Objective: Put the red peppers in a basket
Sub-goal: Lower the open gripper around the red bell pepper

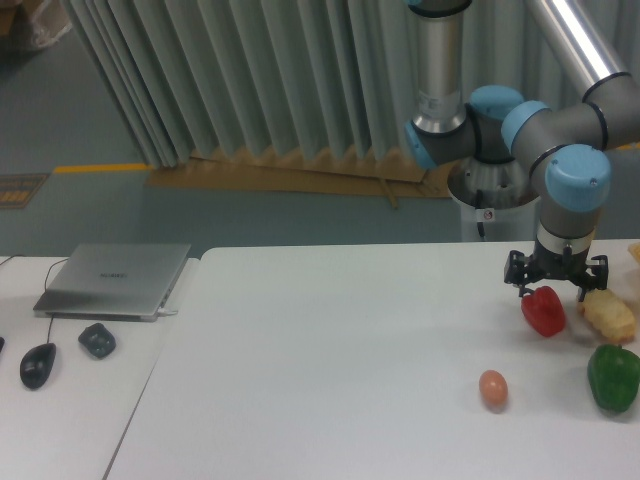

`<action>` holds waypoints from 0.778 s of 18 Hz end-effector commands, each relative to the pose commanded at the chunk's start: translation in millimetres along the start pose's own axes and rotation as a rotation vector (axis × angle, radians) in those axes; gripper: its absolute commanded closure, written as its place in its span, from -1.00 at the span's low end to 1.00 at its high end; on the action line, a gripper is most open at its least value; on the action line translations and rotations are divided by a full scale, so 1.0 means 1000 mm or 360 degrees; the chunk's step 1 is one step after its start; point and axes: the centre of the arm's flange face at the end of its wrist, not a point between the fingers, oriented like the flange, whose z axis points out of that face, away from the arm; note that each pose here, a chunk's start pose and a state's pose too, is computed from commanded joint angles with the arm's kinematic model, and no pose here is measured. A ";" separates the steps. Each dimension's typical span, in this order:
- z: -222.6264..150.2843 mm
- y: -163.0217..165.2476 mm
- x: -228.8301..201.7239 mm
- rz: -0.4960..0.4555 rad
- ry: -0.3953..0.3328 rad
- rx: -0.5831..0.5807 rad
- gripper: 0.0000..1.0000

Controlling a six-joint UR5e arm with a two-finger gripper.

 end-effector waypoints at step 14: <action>0.028 -0.002 0.030 -0.0041 -0.0067 -0.0119 -1.00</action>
